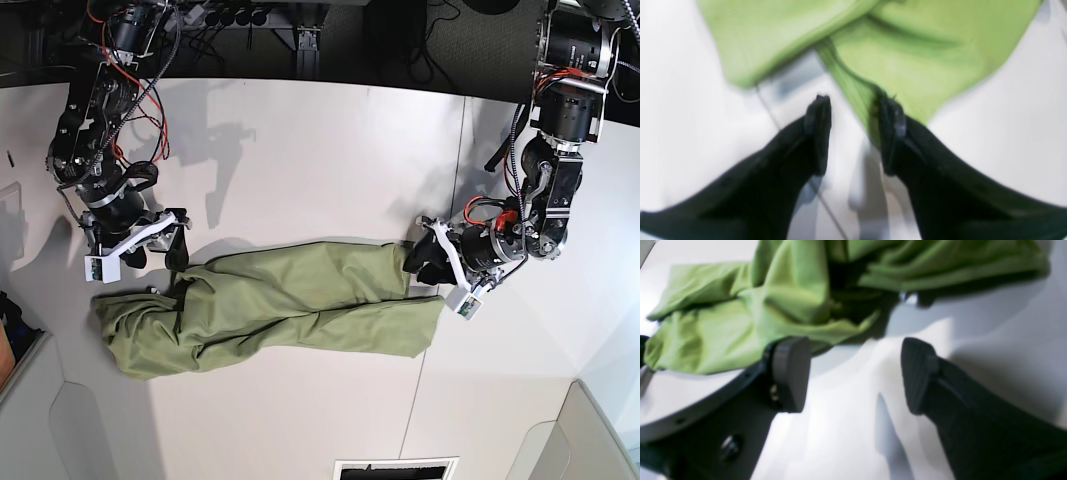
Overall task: Layout the t-shirt on the table in an organized manner, then fold the t-shirt properly
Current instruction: 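Lower the stretched shirt onto the table with both grippers, then release the shirt with the right gripper and lift it away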
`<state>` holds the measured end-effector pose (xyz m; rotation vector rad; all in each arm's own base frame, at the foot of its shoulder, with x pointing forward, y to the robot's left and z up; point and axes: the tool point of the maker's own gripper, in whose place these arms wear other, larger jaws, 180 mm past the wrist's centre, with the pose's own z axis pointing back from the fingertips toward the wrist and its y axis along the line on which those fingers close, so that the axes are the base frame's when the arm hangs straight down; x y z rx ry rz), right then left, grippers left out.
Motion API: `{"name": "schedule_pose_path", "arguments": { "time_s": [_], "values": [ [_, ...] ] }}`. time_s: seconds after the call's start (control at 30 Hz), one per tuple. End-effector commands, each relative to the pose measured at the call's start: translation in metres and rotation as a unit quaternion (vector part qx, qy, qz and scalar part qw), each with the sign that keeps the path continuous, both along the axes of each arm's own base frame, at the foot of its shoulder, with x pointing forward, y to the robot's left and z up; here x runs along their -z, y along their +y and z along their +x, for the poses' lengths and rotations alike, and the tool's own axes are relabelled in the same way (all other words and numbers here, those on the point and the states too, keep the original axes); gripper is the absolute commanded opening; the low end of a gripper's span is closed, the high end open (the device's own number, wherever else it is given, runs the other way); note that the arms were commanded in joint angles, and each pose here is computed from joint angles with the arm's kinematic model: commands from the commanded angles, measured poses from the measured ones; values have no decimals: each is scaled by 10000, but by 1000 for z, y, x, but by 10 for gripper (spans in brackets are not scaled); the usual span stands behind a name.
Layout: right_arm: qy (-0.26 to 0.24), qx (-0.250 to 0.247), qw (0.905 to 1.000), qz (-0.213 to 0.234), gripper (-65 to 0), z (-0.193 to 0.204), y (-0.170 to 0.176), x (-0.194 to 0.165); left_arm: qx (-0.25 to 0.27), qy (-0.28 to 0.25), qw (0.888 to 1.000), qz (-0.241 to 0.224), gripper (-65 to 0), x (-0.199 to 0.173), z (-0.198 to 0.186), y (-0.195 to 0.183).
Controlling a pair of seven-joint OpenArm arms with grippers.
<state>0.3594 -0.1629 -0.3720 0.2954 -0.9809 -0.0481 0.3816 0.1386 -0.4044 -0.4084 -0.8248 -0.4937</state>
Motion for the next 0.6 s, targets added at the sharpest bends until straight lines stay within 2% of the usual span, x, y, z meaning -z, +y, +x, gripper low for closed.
{"name": "schedule_pose_path", "arguments": {
  "time_s": [0.0, 0.1, 0.23, 0.27, 0.33, 0.4, 0.43, 0.5, 0.53, 0.57],
  "values": [
    [-263, 13, 9996, 37, -232, 13, -1, -14, -32, -295, 9996, -14, -383, -17, 15, 0],
    [-157, -70, 9997, 164, -232, 25, 8, -7, 43, -266, 9995, 182, -383, -10, 13, -1],
    [71, -341, 9989, 316, -232, 44, 30, 6, 38, -325, 9994, 93, -388, -11, 14, -5],
    [102, -406, 9987, 307, -233, 48, 35, 8, 46, -329, 9994, 72, -420, -11, 14, -7],
    [162, -531, 9981, 256, -255, 54, 44, 13, 56, -331, 9994, 41, -539, -11, 14, -10],
    [237, -642, 9973, 249, -350, 57, 52, 18, 58, -328, 9994, 35, -650, -11, 14, -11],
    [268, -686, 9970, 250, -425, 57, 55, 20, 56, -328, 9994, 38, -650, -11, 14, -10],
    [299, -761, 9964, 244, -620, 56, 60, 21, 40, -333, 9994, 99, -650, -11, 14, -4],
    [362, -792, 9959, 233, -650, 54, 61, 23, 28, -349, 9993, 133, -650, -13, 14, 1],
    [440, -840, 9953, 212, -650, 52, 62, 24, 23, -372, 9991, 188, -650, -15, 15, 7]
  ]
}}
